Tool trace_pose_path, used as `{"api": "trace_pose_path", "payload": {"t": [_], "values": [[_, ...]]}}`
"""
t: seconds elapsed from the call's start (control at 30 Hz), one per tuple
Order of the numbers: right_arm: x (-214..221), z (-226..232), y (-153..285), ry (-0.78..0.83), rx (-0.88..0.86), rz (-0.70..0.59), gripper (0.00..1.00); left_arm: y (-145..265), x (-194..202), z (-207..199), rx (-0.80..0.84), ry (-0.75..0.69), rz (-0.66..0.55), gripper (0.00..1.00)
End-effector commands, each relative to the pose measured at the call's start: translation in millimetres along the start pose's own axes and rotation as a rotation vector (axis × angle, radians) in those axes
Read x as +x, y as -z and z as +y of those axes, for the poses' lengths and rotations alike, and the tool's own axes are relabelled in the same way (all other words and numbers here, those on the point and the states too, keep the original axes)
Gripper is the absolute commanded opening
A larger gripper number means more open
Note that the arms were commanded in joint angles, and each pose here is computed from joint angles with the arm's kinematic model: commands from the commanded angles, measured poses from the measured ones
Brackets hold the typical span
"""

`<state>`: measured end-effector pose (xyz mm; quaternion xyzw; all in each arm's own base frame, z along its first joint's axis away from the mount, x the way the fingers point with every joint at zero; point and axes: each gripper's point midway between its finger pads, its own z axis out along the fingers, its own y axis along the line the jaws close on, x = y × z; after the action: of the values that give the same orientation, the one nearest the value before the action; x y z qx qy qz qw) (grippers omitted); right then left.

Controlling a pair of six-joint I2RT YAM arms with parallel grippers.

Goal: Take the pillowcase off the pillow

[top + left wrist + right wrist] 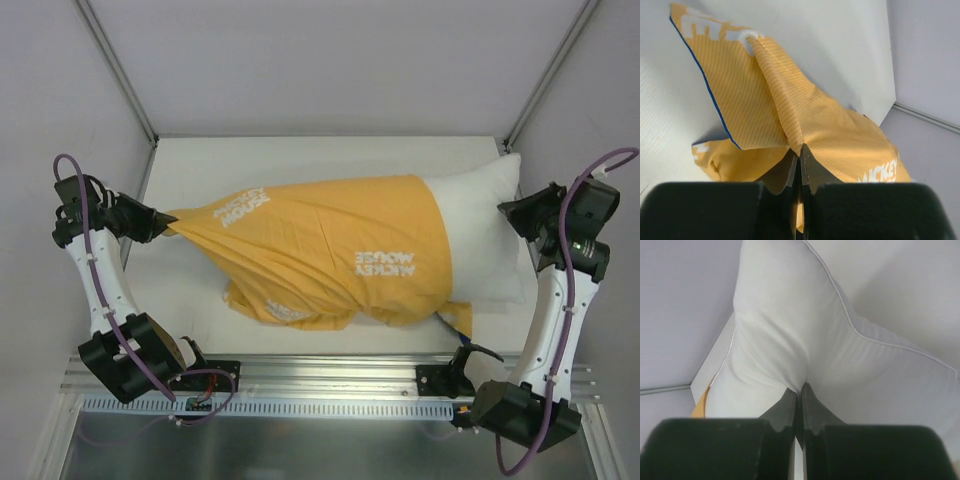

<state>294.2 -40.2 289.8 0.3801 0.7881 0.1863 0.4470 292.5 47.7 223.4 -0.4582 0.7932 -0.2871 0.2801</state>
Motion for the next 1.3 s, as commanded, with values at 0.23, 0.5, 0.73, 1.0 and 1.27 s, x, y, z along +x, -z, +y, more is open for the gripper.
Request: {"api": "trace_pose_path", "payload": {"t": [0.23,0.5,0.73,1.0,1.27], "values": [[1,-34,-10,-0.085,0.067,-0.05,0.01,24,-49,-14,0.016,-0.029,-0.176,0.0],[-48,-6,42,-0.066,0.056,-0.213,0.01,79,-85,-61,0.013,-0.113,-0.326,0.0],[-16,-72,-11,-0.056,0.255,-0.067,0.01,44,-93,-56,-0.129,-0.109,-0.324,0.0],[5,-56,-15,0.078,0.212,0.057,0.72,-22,-39,-76,-0.116,-0.344,-0.069,0.79],[45,-40,23,0.176,0.094,0.021,0.96,0,73,-60,-0.103,-0.609,0.005,0.86]]}}
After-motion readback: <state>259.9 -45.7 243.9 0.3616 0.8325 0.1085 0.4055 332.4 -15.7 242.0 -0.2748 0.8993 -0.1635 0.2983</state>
